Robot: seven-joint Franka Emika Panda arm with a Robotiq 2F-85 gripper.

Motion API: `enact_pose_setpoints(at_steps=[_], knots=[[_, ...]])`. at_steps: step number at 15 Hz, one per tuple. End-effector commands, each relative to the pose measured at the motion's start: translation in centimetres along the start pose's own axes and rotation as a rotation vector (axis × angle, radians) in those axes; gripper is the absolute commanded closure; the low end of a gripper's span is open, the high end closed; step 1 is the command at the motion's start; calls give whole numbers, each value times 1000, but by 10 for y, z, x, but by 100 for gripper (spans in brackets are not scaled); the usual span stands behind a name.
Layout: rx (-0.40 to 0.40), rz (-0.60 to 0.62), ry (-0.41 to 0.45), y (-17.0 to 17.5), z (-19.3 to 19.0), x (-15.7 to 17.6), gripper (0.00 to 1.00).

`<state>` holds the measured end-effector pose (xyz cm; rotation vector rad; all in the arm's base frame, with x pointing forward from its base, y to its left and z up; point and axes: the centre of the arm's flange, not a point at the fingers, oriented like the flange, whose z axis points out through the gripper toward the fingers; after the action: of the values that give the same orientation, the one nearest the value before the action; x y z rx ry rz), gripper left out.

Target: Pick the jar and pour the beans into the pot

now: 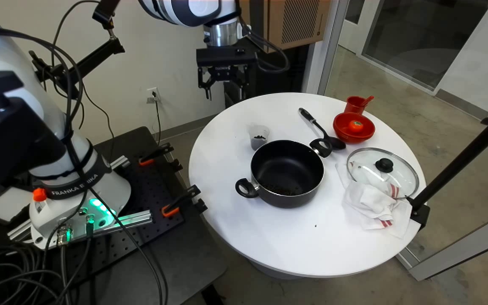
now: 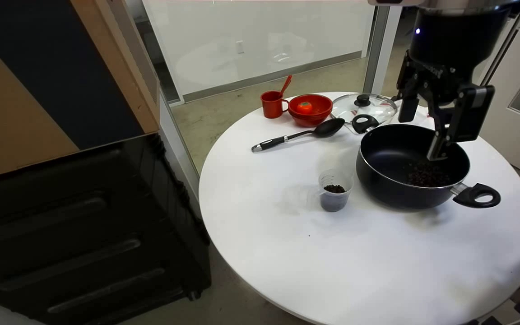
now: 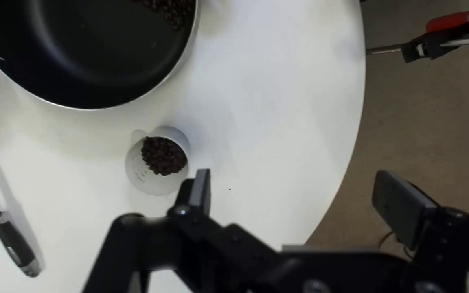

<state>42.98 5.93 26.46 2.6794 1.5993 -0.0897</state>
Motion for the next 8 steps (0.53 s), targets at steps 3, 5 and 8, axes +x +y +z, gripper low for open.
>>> enact_pose_setpoints(at_steps=[3,5,8], knots=[[171,-240,47,9,23,20,0],[196,-304,16,15,32,31,0],[183,-368,-72,33,49,46,0]])
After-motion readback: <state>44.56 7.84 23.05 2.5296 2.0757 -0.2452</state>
